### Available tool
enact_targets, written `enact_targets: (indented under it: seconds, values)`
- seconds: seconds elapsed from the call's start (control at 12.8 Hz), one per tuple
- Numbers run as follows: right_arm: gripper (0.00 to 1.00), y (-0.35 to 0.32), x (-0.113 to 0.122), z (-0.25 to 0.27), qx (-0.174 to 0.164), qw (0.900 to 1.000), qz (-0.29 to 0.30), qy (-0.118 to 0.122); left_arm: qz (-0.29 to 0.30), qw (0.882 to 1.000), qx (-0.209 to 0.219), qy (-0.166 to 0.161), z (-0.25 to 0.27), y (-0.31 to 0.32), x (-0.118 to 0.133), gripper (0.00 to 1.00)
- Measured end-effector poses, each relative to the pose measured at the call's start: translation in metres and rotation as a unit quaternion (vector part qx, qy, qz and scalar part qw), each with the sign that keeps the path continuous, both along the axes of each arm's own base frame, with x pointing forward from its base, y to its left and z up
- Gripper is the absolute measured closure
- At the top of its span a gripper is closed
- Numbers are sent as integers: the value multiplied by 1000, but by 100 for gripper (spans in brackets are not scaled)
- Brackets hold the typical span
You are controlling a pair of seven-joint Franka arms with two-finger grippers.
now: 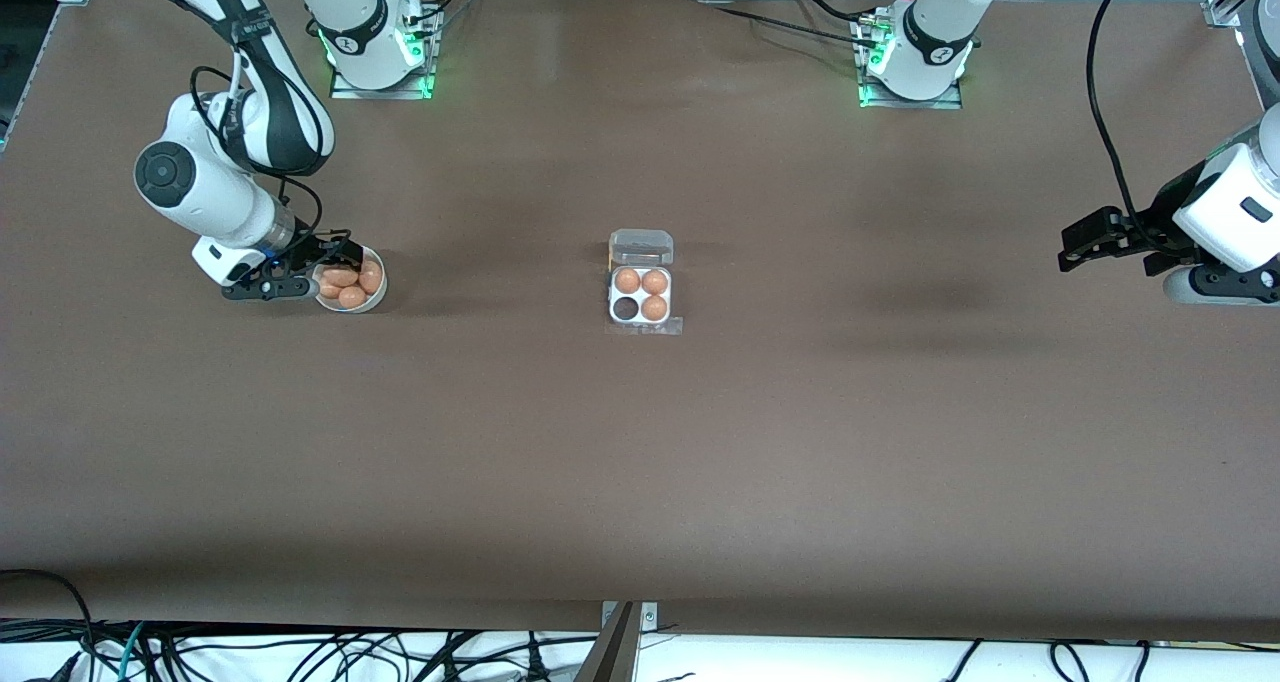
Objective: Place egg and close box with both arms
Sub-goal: 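Lower the right gripper into the bowl and grasp one brown egg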
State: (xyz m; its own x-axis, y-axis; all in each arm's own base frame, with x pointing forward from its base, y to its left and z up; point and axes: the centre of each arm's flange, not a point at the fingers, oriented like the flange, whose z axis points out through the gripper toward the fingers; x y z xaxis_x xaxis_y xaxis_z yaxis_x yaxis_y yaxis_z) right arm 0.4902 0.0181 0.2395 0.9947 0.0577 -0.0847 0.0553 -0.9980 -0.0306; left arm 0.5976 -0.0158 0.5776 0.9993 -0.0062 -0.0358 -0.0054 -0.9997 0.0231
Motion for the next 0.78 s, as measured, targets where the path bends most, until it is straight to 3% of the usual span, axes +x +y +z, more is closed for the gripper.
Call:
enact_targets:
  seconds: [0.47, 0.63, 0.78]
  values:
    - [1, 0, 1, -9, 1, 1000, 0, -3, 0, 1000, 0, 1, -1, 0, 0, 0]
    - [15, 1, 1, -9, 1, 1000, 2, -4, 0, 1000, 0, 1, -1, 0, 0, 0]
    - [41, 2, 1, -9, 1, 1000, 3, -4, 0, 1000, 0, 1, -1, 0, 0, 0]
